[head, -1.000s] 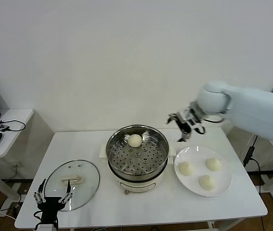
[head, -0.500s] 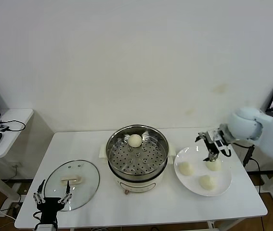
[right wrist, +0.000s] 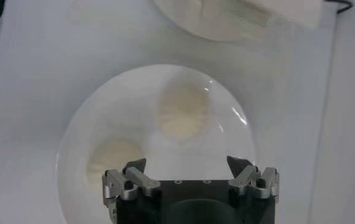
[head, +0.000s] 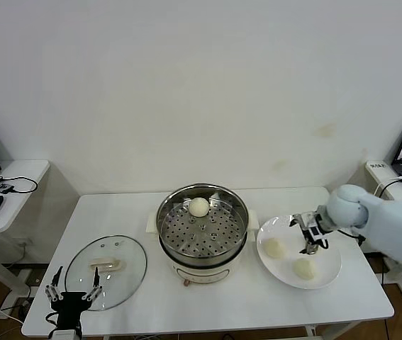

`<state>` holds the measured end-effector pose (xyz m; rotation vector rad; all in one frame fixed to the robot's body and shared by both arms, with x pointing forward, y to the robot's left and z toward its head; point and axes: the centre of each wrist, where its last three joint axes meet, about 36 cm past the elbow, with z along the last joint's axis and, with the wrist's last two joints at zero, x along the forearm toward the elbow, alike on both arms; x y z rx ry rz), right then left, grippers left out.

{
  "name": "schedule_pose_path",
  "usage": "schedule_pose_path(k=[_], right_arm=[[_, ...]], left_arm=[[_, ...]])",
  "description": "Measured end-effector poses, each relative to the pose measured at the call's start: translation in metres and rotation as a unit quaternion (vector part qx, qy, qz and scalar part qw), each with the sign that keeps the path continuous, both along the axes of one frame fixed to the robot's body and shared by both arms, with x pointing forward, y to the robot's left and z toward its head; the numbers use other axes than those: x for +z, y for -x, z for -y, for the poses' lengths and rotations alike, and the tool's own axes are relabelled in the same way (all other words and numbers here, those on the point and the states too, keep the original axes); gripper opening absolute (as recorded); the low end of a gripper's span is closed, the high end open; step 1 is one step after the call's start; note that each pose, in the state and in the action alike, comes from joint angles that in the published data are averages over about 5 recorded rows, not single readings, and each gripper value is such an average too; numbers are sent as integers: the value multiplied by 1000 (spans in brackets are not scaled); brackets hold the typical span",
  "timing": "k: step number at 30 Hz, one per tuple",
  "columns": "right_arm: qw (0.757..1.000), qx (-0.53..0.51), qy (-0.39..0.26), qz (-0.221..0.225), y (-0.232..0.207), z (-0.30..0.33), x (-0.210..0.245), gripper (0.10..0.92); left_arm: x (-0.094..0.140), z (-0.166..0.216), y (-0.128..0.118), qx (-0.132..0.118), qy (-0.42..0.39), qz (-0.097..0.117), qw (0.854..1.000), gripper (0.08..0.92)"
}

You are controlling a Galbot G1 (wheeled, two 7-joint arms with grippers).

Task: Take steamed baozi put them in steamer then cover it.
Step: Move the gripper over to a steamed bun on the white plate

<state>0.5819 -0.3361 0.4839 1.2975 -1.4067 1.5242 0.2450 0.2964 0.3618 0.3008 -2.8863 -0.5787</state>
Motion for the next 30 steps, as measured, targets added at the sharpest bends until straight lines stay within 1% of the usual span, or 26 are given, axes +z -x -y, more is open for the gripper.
schedule_pose_path(k=[7, 20, 25, 30], right_arm=[[1000, -5, -12, -3, -5, -10, -26, 823], [1000, -12, -23, -8, -13, -26, -46, 814], [1000, -14, -24, -9, -17, -29, -48, 728], [1000, -14, -22, -13, -18, -30, -47, 674]], left_arm=[[-1, -1, 0, 1, -1, -1, 1000, 823], [-2, -1, 0, 1, -1, -2, 1000, 823], [-2, -2, -1, 2, -1, -1, 1000, 823], [-2, -1, 0, 2, 0, -2, 1000, 823]])
